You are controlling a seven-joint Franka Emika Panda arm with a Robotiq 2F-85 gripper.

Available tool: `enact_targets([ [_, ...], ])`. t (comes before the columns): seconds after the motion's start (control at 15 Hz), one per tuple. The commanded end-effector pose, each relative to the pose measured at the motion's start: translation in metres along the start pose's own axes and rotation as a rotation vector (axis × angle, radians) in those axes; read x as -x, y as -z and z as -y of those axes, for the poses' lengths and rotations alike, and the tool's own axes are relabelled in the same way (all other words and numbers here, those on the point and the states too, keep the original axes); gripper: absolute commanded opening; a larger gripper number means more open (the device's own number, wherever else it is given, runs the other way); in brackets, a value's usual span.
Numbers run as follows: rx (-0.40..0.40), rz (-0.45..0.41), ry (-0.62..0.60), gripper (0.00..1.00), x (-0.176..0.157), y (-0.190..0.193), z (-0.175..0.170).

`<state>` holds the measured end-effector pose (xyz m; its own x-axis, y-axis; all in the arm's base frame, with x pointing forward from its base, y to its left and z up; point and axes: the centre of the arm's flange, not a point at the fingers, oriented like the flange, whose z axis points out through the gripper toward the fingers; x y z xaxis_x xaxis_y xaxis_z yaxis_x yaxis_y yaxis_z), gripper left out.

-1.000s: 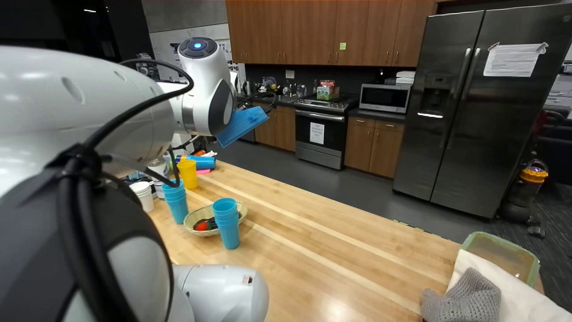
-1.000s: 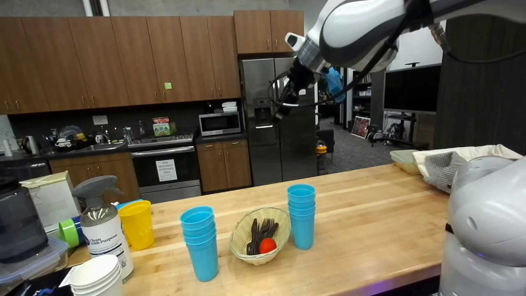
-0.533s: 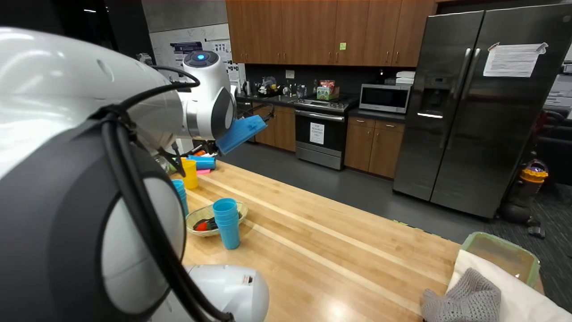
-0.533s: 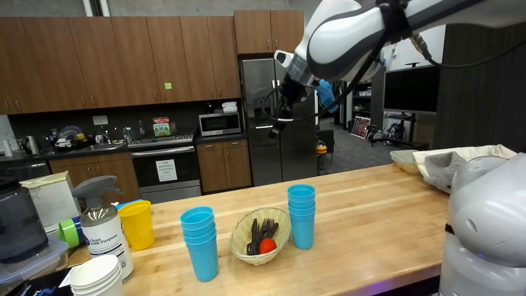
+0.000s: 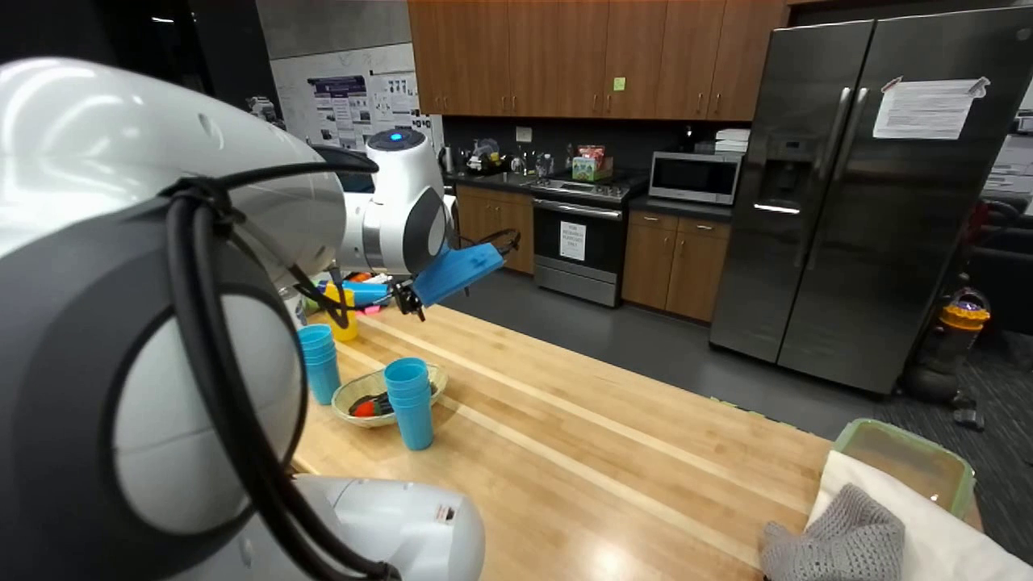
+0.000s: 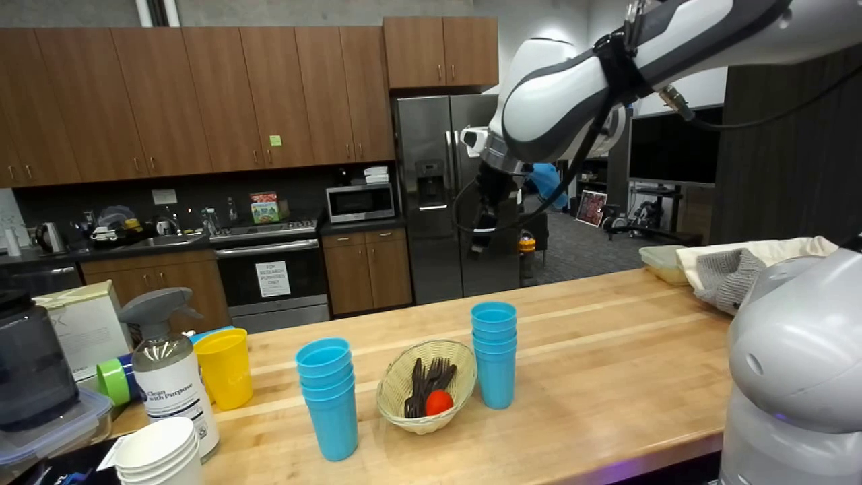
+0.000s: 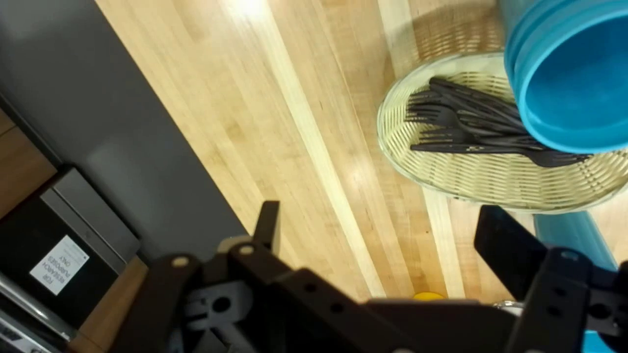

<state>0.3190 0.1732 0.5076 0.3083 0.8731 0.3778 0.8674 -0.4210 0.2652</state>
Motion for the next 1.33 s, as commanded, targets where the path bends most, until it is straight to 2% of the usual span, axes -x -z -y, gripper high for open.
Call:
enact_targets([
  [0.0,0.008,0.032,-0.07,1.0,0.028,0.021,-0.011],
  [0.27,-0.025,0.01,-0.107,1.0,0.03,0.066,-0.019],
  [0.47,-0.051,-0.019,-0.089,1.0,0.015,0.076,-0.005],
  [0.8,-0.099,-0.021,-0.084,1.0,0.0,0.042,0.021],
  [0.93,-0.086,-0.019,-0.084,1.0,0.004,0.028,0.023],
  [1.0,-0.064,-0.026,-0.089,1.0,0.009,0.029,0.018],
  [1.07,-0.088,-0.011,-0.078,1.0,0.005,0.035,0.022],
  [1.27,-0.078,-0.016,-0.087,1.0,0.008,0.028,0.02],
])
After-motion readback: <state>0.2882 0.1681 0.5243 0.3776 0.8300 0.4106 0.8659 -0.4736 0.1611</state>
